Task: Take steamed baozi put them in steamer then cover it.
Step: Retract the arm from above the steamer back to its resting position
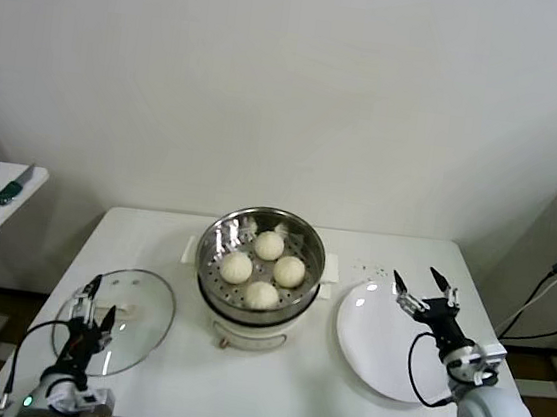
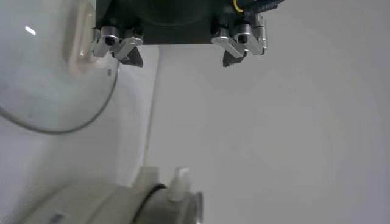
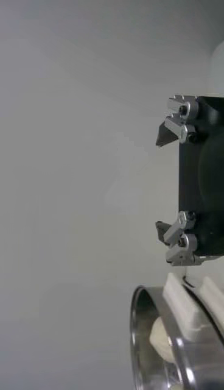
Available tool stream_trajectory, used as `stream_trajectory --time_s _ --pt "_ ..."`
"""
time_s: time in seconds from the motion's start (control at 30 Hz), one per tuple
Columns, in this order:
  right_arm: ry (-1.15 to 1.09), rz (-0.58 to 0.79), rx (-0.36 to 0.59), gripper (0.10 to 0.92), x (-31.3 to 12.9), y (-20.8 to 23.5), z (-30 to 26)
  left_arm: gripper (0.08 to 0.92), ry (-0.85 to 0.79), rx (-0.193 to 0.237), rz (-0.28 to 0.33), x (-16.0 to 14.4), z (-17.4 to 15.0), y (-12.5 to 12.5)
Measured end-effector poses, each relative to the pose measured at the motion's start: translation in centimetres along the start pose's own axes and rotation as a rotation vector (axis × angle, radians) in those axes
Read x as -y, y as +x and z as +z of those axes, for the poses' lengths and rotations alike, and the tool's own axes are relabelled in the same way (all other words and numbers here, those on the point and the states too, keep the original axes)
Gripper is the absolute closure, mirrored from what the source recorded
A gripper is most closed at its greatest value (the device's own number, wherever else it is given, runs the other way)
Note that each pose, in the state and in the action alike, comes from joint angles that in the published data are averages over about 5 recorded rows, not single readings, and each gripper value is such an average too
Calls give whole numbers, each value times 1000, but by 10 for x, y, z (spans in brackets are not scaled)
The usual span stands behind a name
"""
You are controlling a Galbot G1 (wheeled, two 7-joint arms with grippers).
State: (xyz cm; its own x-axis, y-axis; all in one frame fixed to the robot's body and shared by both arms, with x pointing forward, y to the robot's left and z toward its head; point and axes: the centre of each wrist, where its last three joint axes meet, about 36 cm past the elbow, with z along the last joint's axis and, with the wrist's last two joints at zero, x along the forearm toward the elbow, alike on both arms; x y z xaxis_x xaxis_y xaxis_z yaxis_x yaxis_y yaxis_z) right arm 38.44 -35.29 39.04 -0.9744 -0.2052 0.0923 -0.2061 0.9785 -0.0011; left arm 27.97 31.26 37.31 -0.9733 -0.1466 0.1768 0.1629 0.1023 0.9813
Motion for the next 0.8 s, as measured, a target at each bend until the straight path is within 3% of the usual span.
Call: stream_trajectory --time_s 0.4,0.8 --pt "6 17 -38 200 -8 11 17 177 -112 -48 37 51 2 -33" --pt "16 23 -47 200 -11 17 24 177 -173 -88 26 74 11 -67"
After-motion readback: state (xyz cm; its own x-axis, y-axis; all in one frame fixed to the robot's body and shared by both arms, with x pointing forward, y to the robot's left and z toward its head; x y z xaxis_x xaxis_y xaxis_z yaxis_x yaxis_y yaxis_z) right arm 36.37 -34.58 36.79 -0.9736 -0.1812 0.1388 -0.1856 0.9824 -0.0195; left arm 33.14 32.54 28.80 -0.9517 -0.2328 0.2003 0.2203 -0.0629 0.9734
